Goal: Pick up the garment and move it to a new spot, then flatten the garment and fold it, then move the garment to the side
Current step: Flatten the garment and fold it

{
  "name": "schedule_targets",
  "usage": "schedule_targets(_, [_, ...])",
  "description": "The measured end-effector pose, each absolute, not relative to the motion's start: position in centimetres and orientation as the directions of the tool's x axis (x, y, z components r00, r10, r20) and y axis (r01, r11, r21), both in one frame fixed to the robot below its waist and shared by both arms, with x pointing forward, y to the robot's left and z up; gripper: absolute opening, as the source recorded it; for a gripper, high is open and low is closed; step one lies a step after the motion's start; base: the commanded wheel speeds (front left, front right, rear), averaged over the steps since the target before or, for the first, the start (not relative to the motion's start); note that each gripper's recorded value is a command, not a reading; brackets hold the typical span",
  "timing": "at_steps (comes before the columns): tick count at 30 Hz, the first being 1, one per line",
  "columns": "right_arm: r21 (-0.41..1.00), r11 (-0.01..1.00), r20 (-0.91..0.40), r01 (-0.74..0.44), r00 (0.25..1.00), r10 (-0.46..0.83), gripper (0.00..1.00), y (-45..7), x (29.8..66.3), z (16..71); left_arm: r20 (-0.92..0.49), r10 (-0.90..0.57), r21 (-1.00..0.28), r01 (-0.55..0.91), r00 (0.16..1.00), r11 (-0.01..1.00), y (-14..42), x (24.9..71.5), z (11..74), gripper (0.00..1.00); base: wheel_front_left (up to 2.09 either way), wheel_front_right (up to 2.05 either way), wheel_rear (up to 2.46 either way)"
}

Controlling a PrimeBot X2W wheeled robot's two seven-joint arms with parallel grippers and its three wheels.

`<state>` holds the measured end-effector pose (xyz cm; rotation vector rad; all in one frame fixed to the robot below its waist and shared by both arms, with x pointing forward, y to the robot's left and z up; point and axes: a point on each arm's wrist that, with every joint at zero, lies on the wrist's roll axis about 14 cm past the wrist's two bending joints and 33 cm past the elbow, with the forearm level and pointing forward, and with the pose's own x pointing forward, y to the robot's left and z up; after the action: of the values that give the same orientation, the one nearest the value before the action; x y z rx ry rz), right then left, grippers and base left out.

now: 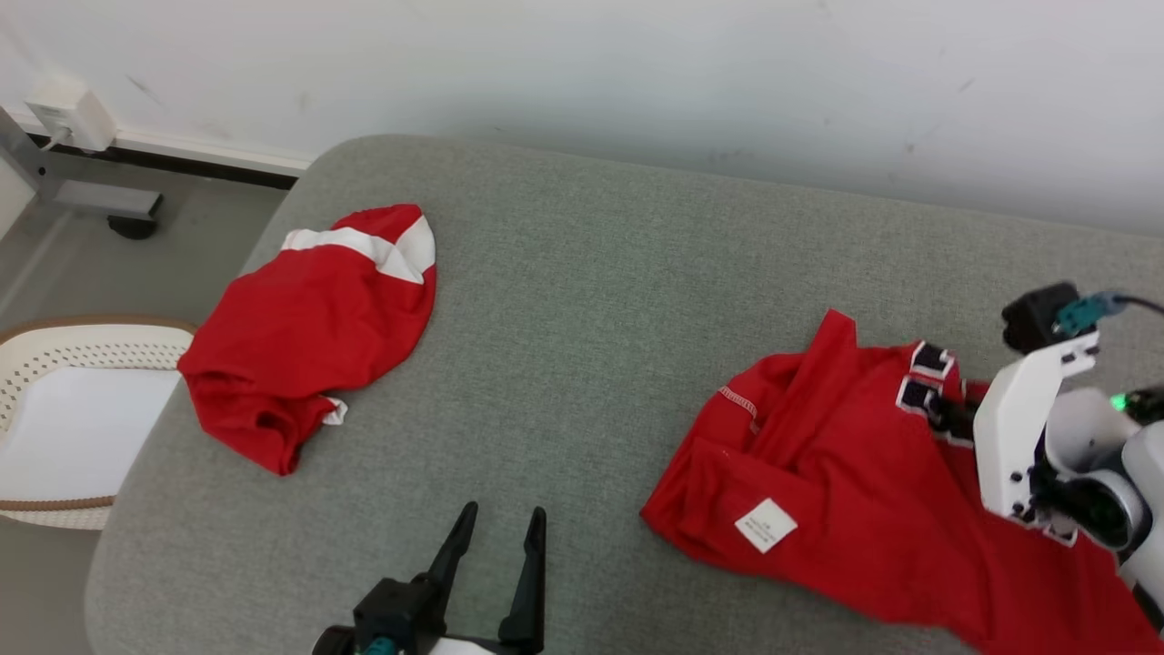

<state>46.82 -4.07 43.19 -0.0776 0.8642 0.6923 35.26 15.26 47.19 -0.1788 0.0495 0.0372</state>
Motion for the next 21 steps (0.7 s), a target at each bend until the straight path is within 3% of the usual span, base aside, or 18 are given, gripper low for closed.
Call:
schedule_targets(3, [0.128, 0.778, -0.65, -0.615, 0.54, 0.535, 0.0, -4.0, 48.8, 45.0, -0.051, 0.028, -0.179, -0.037, 0.998, 0.983, 15.1, 35.3, 47.2, 1.0, 0.0, 0.0, 0.0])
schedule_targets(10, [-0.08, 0.76, -0.518, -0.645, 0.678, 0.521, 0.0, -3.9, 52.4, 47.3, -0.052, 0.031, -0.193, -0.041, 0.998, 0.98, 15.1, 34.9, 47.3, 1.0, 0.0, 0.0, 0.0])
schedule_targets(18, [-0.243, 0.75, -0.456, -0.615, 0.755, 0.471, 0.0, -4.3, 55.7, 47.5, -0.06, 0.065, -0.198, -0.076, 0.996, 0.977, 15.9, 34.3, 47.3, 1.0, 0.0, 0.0, 0.0])
schedule_targets(19, [-0.267, 0.744, -0.462, -0.613, 0.759, 0.459, 0.27, -4.5, 55.9, 47.3, -0.061, 0.072, -0.198, -0.083, 0.996, 0.977, 16.0, 34.2, 47.2, 1.0, 0.0, 0.0, 0.0])
schedule_targets(20, [-0.275, 0.744, -0.469, -0.609, 0.76, 0.449, 1.0, -4.6, 56.0, 47.0, -0.061, 0.075, -0.199, -0.086, 0.995, 0.976, 16.1, 34.2, 47.2, 1.0, 0.0, 0.0, 0.0])
schedule_targets(21, [-0.269, 0.751, -0.478, -0.603, 0.76, 0.44, 1.0, -4.7, 55.9, 46.6, -0.062, 0.078, -0.2, -0.089, 0.995, 0.976, 16.2, 34.1, 47.2, 1.0, 0.0, 0.0, 0.0])
